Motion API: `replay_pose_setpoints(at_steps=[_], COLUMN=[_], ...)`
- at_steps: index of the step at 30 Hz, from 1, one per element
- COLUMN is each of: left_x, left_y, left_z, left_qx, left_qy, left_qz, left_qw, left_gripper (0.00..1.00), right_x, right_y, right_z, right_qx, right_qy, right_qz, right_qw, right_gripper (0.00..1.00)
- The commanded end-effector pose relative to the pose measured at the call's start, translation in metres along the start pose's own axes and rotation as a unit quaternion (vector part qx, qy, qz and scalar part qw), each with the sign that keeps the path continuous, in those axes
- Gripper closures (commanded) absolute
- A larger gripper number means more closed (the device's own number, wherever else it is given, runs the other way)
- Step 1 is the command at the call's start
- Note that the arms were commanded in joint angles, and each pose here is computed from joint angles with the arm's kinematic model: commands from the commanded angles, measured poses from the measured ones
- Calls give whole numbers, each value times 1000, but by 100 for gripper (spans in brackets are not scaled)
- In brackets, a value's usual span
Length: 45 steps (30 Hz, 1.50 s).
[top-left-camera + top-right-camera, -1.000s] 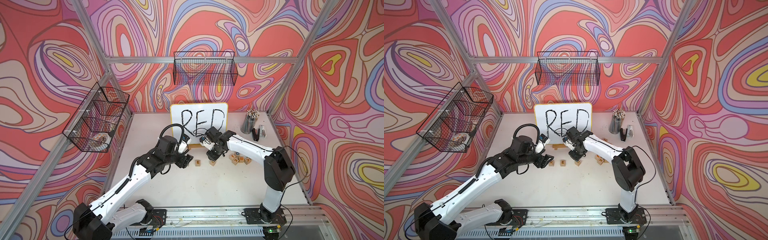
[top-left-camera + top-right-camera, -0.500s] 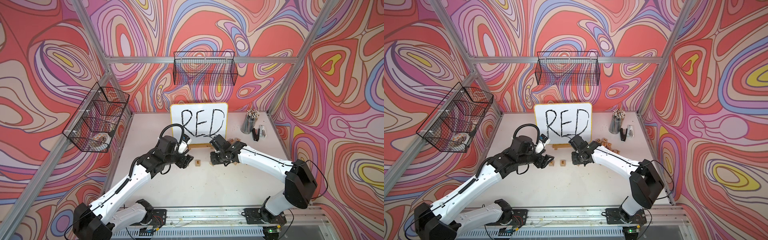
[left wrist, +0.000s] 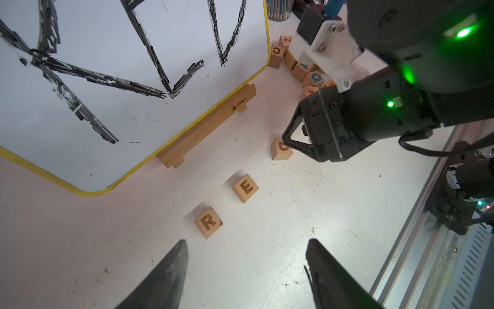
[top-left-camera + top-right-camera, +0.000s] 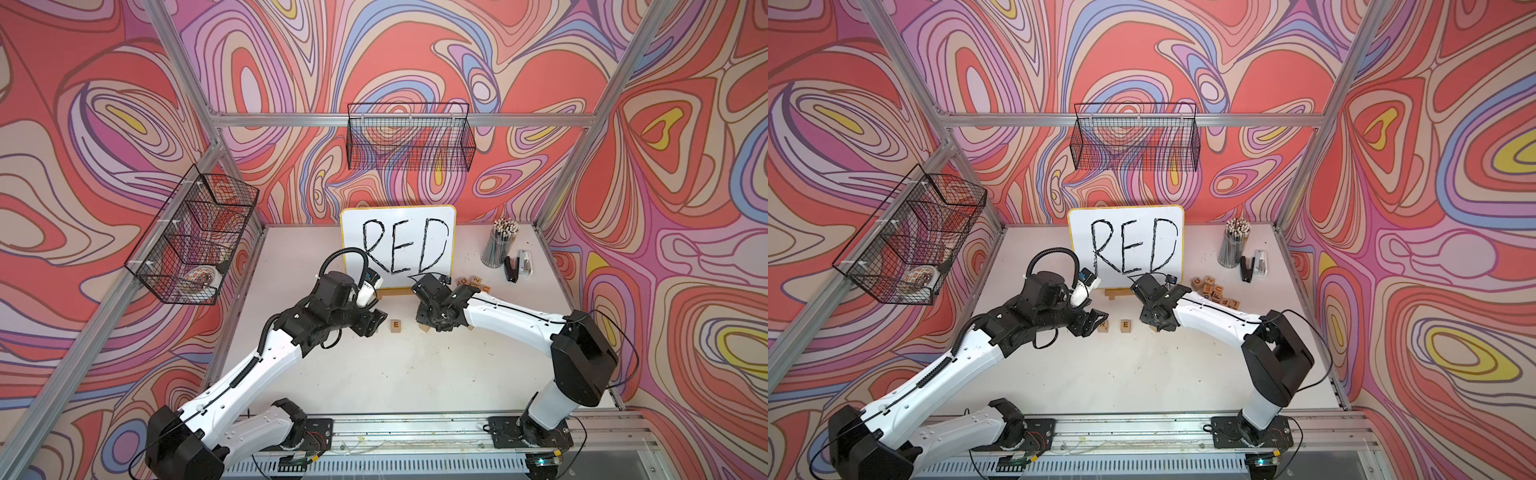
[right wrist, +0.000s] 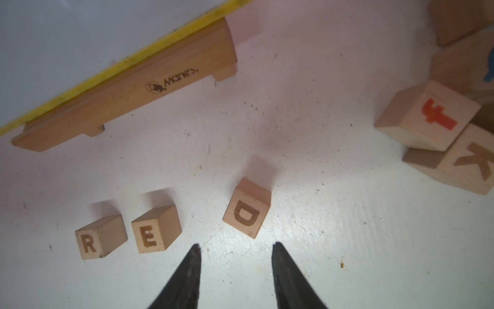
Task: Assemble the uppercase word "red" with letter blocks
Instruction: Place the letter block at the center of the board, then pick up the letter block from the center of the board.
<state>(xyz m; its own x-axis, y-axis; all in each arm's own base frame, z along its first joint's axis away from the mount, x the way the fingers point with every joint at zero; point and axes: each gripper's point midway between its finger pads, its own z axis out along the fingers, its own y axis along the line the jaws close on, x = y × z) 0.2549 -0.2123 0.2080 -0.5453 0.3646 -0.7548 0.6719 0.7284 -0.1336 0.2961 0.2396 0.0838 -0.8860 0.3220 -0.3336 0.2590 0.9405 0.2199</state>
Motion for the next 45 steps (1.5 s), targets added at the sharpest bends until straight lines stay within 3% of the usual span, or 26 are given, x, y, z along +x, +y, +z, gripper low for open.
replay_pose_setpoints(at_steps=[1, 31, 38, 45], left_x=[1, 3, 3, 3], left_y=[-5, -4, -4, -5], left_z=[-5, -2, -2, -2], left_qx=[7, 5, 6, 7], left_qy=[-2, 4, 4, 3], left_qz=[11, 13, 13, 13], left_qw=[1000, 1000, 1000, 1000], left_gripper=[27, 27, 27, 27], right_x=[-1, 9, 6, 7], right_y=[1, -8, -9, -5], right_z=[1, 49, 51, 52], right_qx=[9, 45, 51, 51], right_qy=[1, 54, 53, 72], right_qz=[21, 21, -5, -72], right_qw=[1000, 997, 997, 994], right_gripper=[54, 54, 64, 76])
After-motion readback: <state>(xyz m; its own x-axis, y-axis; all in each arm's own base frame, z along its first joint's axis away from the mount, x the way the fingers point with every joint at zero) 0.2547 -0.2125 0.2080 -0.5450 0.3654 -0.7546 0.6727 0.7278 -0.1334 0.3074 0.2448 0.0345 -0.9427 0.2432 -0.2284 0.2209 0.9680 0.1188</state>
